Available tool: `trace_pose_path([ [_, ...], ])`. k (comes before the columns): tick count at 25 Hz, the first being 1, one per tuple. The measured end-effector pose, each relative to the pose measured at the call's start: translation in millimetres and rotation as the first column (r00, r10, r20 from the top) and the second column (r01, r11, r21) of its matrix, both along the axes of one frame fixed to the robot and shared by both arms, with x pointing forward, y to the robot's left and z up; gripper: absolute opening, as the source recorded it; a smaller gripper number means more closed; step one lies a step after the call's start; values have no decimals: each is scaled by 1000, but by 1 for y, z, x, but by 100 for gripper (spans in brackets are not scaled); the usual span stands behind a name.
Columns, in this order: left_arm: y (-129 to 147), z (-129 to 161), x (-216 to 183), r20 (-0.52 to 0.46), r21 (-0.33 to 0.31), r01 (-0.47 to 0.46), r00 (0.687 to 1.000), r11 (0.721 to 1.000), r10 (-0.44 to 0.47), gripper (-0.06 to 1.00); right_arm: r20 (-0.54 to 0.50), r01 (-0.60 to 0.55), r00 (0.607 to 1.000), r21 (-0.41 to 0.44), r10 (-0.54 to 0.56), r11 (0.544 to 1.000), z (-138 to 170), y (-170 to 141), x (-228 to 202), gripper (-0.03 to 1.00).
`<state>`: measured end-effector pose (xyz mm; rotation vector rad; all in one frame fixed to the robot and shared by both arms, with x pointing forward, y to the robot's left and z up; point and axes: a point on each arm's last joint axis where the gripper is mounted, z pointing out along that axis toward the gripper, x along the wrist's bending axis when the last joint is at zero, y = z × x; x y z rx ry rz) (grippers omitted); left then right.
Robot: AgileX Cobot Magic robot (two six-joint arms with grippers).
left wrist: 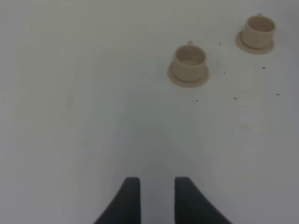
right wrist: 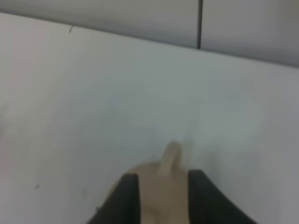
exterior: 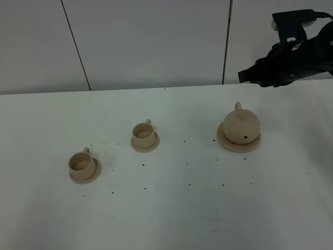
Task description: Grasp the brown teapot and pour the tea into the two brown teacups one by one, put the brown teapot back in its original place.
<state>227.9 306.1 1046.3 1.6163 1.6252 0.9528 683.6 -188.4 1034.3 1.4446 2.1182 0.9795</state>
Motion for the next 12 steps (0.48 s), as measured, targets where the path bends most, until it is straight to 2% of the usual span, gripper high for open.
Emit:
trace_pose_path([
  [6, 0, 0, 0, 0, 0, 0, 1000, 1000, 0, 25, -38, -46, 998, -37, 45, 998, -8, 7, 27, 34],
  [12, 0, 0, 0, 0, 0, 0, 1000, 1000, 0, 25, -131, -59, 990, -40, 53, 997, -17, 12, 48, 43],
])
